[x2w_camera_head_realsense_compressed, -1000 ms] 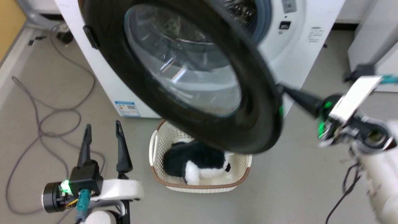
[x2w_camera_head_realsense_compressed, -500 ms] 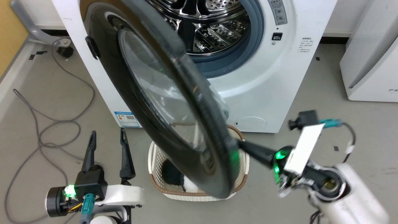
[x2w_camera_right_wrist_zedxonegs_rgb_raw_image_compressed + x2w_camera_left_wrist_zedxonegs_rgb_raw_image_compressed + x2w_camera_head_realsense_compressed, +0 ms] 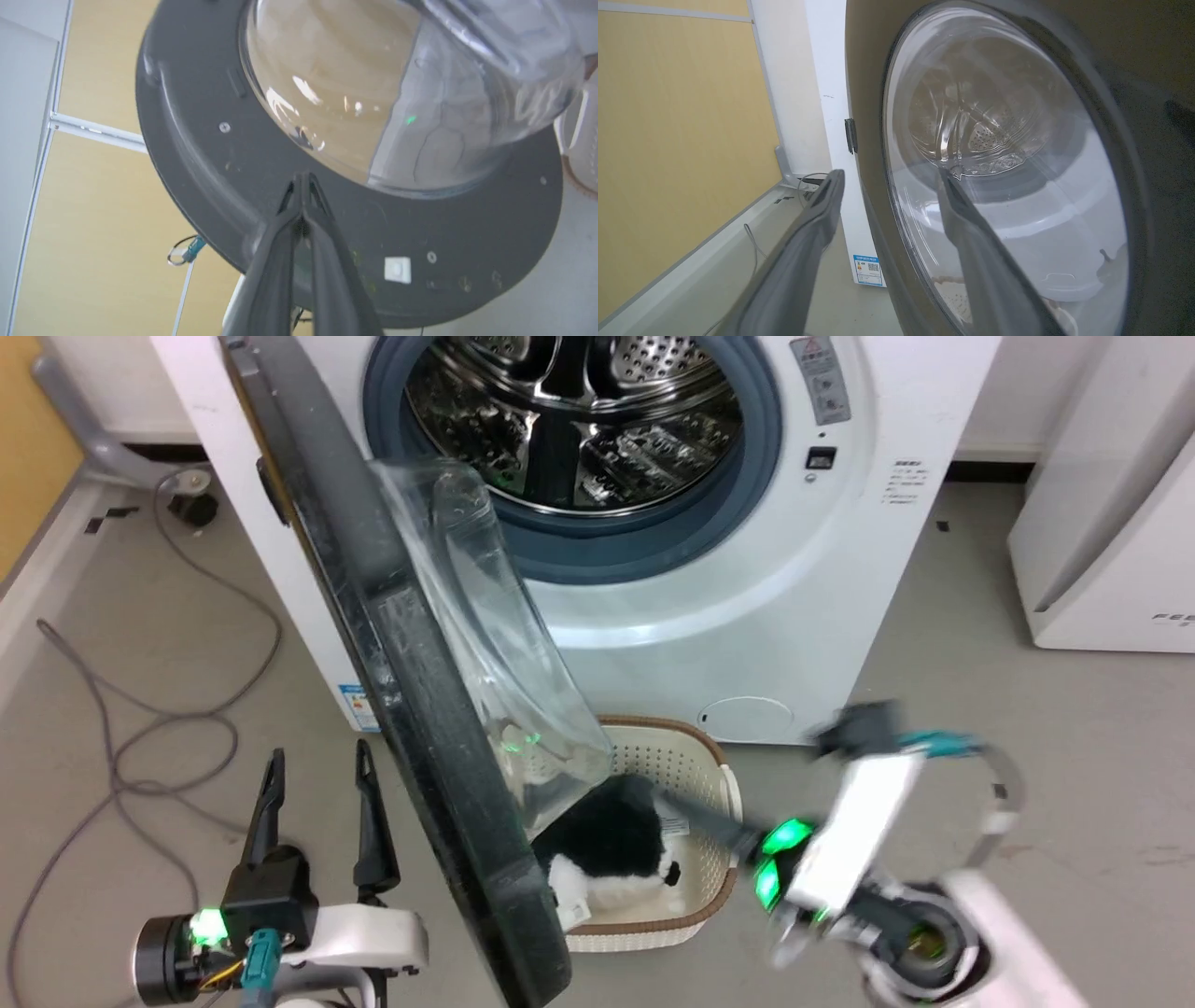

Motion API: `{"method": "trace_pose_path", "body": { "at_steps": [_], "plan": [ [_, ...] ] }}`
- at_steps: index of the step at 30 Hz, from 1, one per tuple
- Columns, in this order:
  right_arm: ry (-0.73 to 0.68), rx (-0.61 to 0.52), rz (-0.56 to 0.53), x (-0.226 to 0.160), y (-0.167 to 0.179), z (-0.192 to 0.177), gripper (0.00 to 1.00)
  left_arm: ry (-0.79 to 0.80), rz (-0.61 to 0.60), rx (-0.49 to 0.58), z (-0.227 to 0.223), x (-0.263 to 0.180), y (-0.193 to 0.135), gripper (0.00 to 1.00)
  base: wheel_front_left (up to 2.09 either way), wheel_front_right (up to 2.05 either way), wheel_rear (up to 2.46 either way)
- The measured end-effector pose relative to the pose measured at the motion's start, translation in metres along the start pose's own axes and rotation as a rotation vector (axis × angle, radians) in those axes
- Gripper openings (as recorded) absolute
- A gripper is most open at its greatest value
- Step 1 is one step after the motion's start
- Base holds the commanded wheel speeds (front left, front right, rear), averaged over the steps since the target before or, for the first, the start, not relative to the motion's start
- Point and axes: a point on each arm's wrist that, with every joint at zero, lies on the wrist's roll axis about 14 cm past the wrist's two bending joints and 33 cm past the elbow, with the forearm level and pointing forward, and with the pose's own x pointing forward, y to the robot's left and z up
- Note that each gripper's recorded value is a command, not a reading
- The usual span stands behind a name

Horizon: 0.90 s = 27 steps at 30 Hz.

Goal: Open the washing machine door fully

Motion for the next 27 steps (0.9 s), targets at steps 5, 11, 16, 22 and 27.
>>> {"method": "trace_pose_path", "body": {
  "at_steps": [5,11,16,22,27],
  "plan": [
    [-0.405,-0.152,0.004,-0.031,0.022,0.076,0.00,0.003,0.005,-0.001,0.000,-0.004,0.002,1.00,0.00,0.00,0.00],
    [-0.747,-0.616,-0.057,-0.086,0.056,0.127,0.00,-0.008,-0.002,-0.005,0.004,-0.007,0.001,1.00,0.00,0.00,0.00],
    [-0.841,-1.033,-0.243,-0.129,0.050,0.149,0.00,-0.011,-0.004,-0.007,0.005,-0.008,0.000,1.00,0.00,0.00,0.00],
    [-0.933,-1.434,-0.507,-0.178,0.061,0.164,0.00,-0.014,-0.009,-0.010,0.006,-0.007,-0.002,1.00,0.00,0.00,0.00],
    [-0.905,-1.406,-0.667,-0.198,0.024,0.141,0.00,-0.017,-0.008,-0.010,0.007,-0.008,-0.001,1.00,0.00,0.00,0.00]
  ]
}}
